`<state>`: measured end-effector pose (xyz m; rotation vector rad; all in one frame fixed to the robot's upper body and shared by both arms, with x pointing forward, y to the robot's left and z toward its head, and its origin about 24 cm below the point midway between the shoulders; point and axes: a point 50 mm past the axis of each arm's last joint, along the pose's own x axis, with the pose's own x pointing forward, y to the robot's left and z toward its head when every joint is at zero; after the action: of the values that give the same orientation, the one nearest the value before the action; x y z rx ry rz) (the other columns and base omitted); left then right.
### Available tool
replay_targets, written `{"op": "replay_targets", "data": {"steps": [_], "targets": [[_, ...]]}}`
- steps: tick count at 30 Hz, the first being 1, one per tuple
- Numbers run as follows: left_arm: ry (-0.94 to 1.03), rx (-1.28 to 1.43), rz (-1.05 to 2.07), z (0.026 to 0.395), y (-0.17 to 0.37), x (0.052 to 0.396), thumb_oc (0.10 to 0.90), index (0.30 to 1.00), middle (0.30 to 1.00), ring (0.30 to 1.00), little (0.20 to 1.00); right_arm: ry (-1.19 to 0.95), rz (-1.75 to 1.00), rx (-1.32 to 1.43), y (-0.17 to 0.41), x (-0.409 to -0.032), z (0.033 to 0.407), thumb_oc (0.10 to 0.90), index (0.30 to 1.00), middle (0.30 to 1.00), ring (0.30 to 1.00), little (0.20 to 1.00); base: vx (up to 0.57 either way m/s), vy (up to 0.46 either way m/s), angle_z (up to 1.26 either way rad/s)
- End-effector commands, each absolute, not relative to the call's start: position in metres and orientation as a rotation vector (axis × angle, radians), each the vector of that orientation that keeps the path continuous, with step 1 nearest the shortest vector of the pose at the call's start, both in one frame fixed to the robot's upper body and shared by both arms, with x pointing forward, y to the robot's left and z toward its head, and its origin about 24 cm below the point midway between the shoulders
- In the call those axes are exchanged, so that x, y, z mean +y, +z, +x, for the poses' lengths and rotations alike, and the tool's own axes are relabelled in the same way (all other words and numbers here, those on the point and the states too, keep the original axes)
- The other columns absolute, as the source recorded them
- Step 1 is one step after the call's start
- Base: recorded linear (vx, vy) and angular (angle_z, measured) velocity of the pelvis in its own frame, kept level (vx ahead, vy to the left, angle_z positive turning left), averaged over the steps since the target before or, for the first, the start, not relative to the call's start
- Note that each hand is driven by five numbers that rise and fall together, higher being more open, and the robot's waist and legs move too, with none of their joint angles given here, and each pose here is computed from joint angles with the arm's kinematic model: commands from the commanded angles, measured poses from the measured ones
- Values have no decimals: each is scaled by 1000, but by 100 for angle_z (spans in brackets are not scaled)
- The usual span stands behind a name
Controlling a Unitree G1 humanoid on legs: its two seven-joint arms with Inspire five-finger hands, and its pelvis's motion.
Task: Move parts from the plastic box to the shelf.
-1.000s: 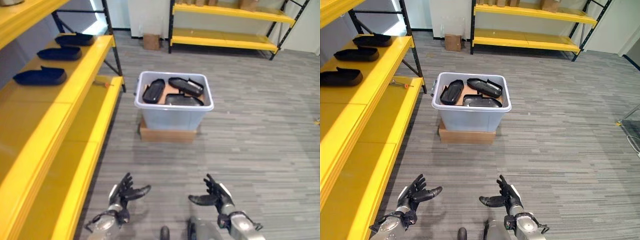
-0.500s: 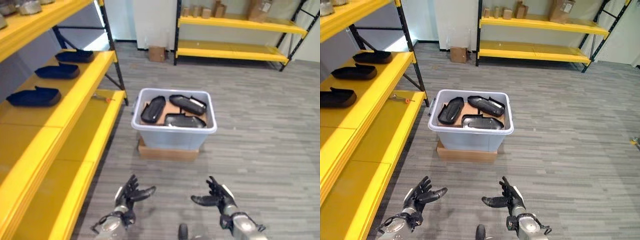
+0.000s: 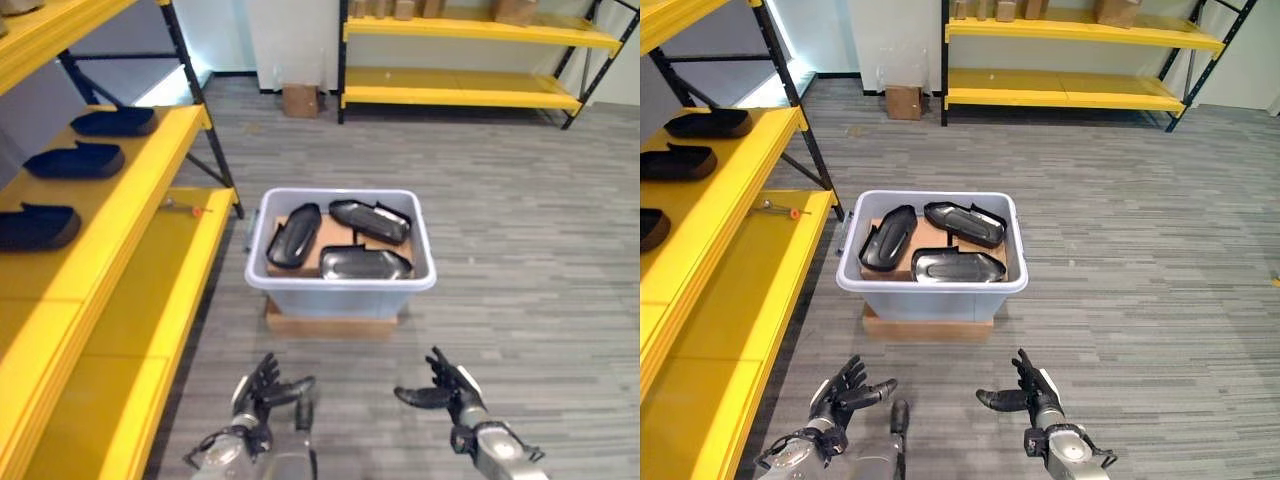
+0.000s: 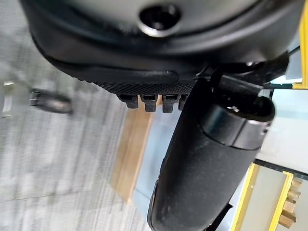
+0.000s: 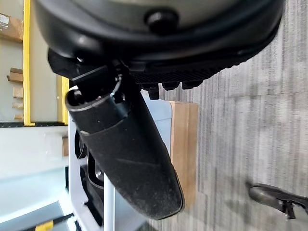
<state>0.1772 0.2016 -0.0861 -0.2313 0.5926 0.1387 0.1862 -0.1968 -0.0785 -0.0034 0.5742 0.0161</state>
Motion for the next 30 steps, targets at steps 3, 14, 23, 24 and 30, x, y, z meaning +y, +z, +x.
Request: {"op": "replay_targets", "data": {"steps": [3,14,23,24,30], "targets": [[57,351,-199,214,-45,203,900,1000,1000,1000,1000,53,21,397,-51,-191,210,900,1000,1000,1000,1000,232,192,-33],[38,335,-134,219,-38,209,900,1000,1000,1000,1000,102,28,389,-50,-177,212,900,1000,1000,1000,1000,118,157,0],[53,324,-155,220,-37,212,900,1000,1000,1000,1000,110,26,367,-45,-175,217,900,1000,1000,1000,1000,99,-52,-1],[53,324,-155,220,-37,212,900,1000,1000,1000,1000,110,26,367,-45,-175,217,900,1000,1000,1000,1000,45,-112,4],[60,359,-174,211,-46,210,900,1000,1000,1000,1000,108,7,373,-46,-180,216,900,1000,1000,1000,1000,106,-237,0]]}}
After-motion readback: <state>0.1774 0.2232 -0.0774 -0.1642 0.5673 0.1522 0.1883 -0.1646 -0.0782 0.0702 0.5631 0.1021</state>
